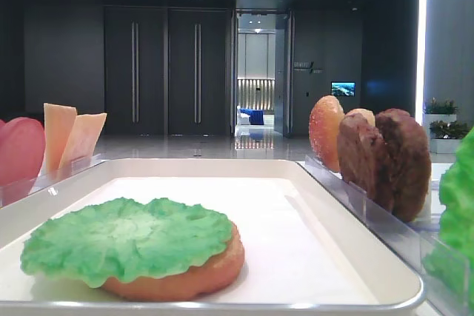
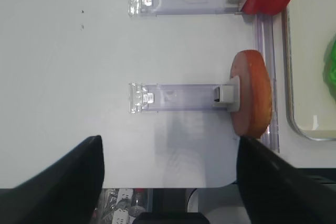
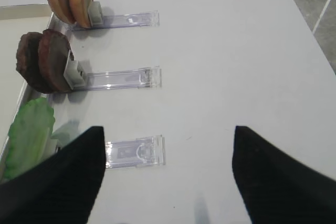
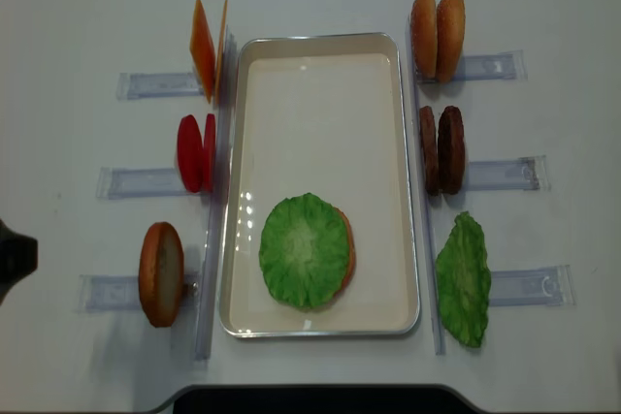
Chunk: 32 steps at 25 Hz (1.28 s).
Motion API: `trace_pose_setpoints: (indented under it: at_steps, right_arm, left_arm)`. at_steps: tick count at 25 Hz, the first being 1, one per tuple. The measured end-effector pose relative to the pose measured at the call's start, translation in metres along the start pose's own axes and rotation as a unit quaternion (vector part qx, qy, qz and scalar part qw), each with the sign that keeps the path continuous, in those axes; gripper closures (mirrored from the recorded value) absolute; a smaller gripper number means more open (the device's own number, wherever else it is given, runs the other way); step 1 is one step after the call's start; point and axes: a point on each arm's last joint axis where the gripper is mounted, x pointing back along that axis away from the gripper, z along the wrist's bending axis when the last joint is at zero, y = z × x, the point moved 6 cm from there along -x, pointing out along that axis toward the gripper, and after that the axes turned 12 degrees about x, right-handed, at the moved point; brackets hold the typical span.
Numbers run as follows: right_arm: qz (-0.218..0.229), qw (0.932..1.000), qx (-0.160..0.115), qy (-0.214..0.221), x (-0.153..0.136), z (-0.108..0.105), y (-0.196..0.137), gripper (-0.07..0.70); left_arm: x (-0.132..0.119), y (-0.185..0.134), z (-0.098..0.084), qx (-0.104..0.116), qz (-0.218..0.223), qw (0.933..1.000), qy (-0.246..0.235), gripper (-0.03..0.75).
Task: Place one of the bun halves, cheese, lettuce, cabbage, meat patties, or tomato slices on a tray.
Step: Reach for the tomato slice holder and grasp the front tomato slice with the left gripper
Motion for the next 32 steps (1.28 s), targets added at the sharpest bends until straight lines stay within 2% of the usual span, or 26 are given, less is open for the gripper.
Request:
trace_pose_setpoints:
  at_steps: [9, 16, 23, 32]
  right_arm:
    - [0.0, 1.0, 0.0, 0.0, 0.0, 0.0, 0.0, 0.146]
    - [0.0, 1.0, 0.0, 0.0, 0.0, 0.0, 0.0, 0.146]
    - [0.0, 1.0, 0.0, 0.0, 0.0, 0.0, 0.0, 0.146]
    - [0.0, 1.0, 0.0, 0.0, 0.0, 0.0, 0.0, 0.146]
  left_arm:
    - [-0.01, 0.057, -0.012, -0.001, 0.032, 0.9994, 0.013, 0.118]
    - [-0.037, 0.092, -0.021, -0.003, 0.074, 0.997, 0.023, 0.118]
    - [-0.07, 0.11, -0.026, -0.005, 0.117, 0.9926, 0.033, 0.118]
    - [-0.079, 0.124, -0.03, 0.007, 0.12, 0.9921, 0.036, 0.116]
